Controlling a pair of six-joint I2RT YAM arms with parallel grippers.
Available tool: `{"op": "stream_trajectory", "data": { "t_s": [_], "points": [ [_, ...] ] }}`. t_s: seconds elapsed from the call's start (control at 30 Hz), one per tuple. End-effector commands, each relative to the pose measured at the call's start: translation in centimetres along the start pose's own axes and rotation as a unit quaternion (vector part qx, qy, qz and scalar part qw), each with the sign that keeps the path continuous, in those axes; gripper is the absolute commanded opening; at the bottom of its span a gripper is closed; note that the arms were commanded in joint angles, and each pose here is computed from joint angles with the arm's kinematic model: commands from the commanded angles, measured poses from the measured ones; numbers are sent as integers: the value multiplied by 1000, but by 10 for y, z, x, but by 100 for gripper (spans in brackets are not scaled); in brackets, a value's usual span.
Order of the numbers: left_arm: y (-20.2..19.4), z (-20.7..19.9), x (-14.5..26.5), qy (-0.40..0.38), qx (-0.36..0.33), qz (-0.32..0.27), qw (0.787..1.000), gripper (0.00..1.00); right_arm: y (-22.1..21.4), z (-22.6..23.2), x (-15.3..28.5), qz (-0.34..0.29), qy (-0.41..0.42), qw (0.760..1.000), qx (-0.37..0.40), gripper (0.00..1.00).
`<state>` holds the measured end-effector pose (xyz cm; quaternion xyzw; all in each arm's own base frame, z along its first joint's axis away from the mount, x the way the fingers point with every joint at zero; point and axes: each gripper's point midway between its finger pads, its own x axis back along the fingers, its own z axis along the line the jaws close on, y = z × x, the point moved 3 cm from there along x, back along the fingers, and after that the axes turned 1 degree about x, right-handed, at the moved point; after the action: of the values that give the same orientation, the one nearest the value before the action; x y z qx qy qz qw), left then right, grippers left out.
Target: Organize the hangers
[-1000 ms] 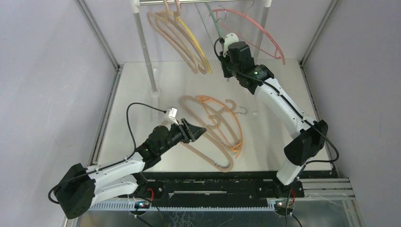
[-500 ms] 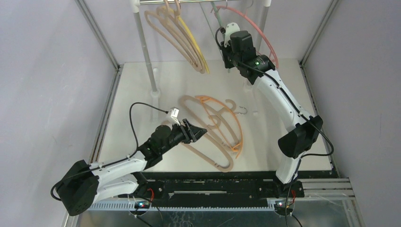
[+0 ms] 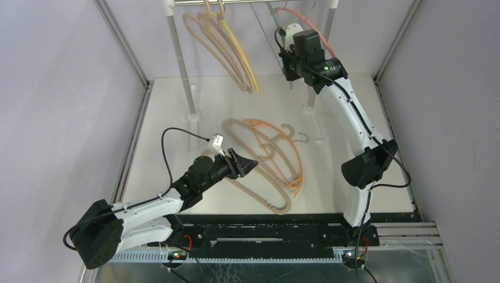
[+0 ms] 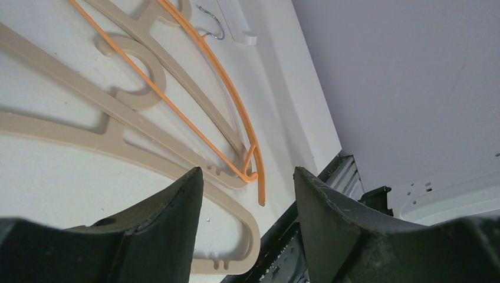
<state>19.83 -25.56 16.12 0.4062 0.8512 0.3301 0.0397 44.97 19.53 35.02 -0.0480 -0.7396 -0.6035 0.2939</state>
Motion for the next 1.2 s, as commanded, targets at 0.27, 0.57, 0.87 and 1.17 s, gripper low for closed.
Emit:
{"op": "stream_trajectory", "data": {
  "t_s": [0.27, 0.57, 0.87, 1.17],
  "points": [
    [16, -21, -7, -26, -9, -22, 999, 63, -10, -17, 0, 24, 23, 999, -12, 1],
    [12, -18, -12, -20, -8, -12, 1000, 63, -18, -28, 15, 0, -20, 999, -26, 43],
    [9, -16, -15, -16, -8, -4, 1000, 63, -16, -24, 78, -57, -48, 997, -36, 81],
    [3, -10, -17, -10, -6, 6, 1000, 63, -35, -9, 149, -115, -54, 991, -49, 100]
  ]
}}
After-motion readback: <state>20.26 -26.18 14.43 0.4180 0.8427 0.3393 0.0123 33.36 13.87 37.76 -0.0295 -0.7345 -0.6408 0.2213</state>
